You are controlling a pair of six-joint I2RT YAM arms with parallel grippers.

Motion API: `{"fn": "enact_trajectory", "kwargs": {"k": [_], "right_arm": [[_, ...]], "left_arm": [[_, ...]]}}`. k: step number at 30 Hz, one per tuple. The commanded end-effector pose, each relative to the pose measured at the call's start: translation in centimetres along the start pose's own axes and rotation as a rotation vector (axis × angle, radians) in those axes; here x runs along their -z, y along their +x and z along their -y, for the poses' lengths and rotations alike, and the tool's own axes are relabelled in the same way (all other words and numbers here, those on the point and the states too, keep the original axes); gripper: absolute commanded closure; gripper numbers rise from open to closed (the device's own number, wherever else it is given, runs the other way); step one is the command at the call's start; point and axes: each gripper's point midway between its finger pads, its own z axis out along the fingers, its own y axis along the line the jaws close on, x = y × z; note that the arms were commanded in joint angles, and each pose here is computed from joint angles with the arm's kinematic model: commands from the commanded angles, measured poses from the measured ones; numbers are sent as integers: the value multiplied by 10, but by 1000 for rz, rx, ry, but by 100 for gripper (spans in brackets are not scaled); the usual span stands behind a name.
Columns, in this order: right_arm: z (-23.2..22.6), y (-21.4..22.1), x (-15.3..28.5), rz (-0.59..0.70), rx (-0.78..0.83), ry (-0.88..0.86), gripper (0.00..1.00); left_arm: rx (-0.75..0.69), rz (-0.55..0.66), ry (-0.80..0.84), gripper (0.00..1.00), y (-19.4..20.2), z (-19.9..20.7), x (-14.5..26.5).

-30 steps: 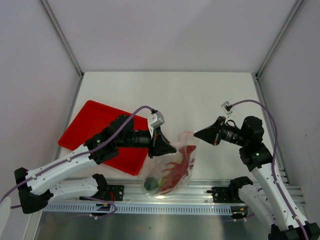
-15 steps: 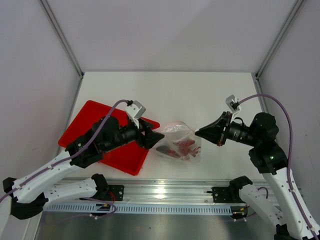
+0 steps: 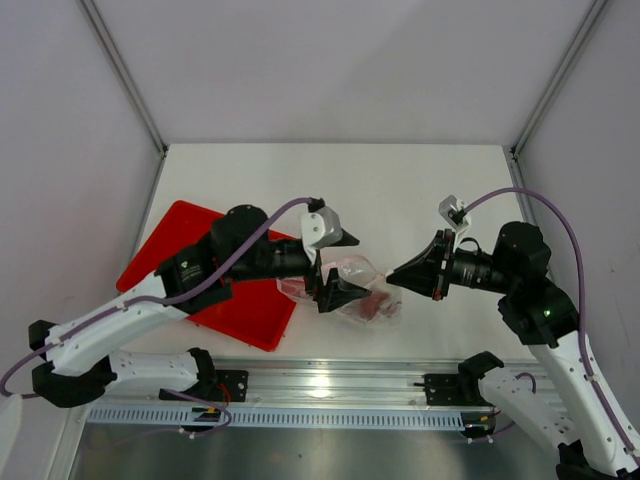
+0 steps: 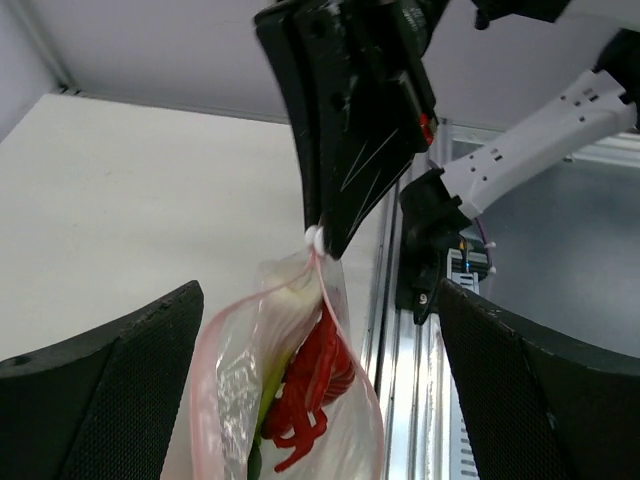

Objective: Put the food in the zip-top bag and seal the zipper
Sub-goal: Zip the zipper food storage bag at the center of the board.

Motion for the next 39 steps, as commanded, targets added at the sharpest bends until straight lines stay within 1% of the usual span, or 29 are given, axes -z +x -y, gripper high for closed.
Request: {"fn": "enact_trajectory", "kwargs": {"k": [1, 3, 8, 10, 14, 20, 23, 24, 26, 27, 29, 30, 38, 39], "right_arm": [[-16, -14, 6, 23, 69, -29, 100], [-18, -15, 6, 24, 73, -33, 100], [-22, -16, 8, 24, 84, -37, 100], [-23, -17, 9, 28, 84, -37, 100], [-25, -16, 11, 33, 88, -39, 100], [-24, -14, 11, 34, 87, -31, 100], [-23, -13, 12, 34, 87, -30, 100], [-23, -12, 11, 33, 86, -31, 100], [-23, -12, 12, 35, 87, -27, 100], [-22, -12, 11, 35, 87, -27, 100], [-22, -12, 12, 38, 85, -23, 100], [-22, -13, 12, 40, 87, -24, 100], [-10, -12, 10, 40, 65, 36, 100], [-6, -13, 10, 44, 62, 59, 100]], "left_arm": [[-172, -9, 197, 1, -14, 27, -7], [-188, -32, 242, 1, -13, 31, -16], [-157, -140, 267, 1, 9, 28, -37], [-140, -188, 262, 1, 22, 24, -46], [-117, -246, 263, 1, 43, 21, -53], [-96, -333, 195, 1, 68, 8, -55], [-84, -350, 176, 9, 79, 6, -53], [-81, -351, 171, 17, 79, 5, -52], [-75, -358, 156, 25, 82, 3, -51], [-73, -359, 149, 34, 82, 2, -50], [-69, -375, 143, 42, 85, 1, -49], [-66, -383, 141, 49, 87, 1, -49], [-44, -365, 75, 80, 83, -6, -44], [-34, -366, 65, 88, 84, -7, -44]]}}
